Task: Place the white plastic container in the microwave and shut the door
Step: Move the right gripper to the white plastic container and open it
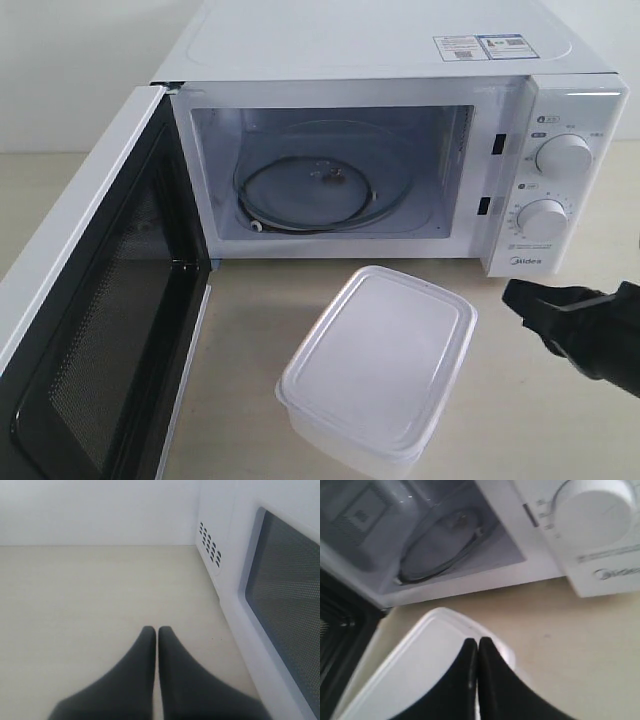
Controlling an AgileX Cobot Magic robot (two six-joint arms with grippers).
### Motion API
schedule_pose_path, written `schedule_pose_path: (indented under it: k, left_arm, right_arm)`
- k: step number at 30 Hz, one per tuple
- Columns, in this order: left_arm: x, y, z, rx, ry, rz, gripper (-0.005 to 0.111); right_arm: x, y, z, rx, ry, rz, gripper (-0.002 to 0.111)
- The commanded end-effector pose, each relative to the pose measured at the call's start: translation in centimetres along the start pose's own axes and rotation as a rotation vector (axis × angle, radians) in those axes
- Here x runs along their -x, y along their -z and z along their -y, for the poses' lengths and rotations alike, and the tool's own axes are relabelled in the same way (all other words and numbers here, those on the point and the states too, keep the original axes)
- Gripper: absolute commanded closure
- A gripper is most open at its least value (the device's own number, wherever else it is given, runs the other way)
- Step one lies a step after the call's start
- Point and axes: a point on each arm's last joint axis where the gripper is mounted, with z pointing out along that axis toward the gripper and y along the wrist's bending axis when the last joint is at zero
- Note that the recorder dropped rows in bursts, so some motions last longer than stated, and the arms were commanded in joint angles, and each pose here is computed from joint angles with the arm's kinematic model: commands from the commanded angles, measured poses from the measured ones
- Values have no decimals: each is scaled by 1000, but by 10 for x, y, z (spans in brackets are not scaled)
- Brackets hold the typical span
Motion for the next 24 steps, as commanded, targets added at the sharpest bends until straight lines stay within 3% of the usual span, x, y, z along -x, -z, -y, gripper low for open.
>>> schedule_pose_path:
  k: [1,8,12,20,24]
  left_arm:
    - [-1,0,0,2,-4,5,102]
    - [-1,0,0,2,-4,3,102]
    - [-1,0,0,2,-4,3,102]
    - [-1,0,0,2,-4,3,102]
    - [-1,0,0,2,-4,5,102]
  right_arm:
    - [-6,1,-11,121,-215,-72,108]
    - [-27,4,-7,16,-392,-305,108]
    - [-36,8,-5,-21,-401,-408,108]
    - [-38,9,-10,32,-389,-448,108]
    - [-39,11,-17,104,-374,-472,90]
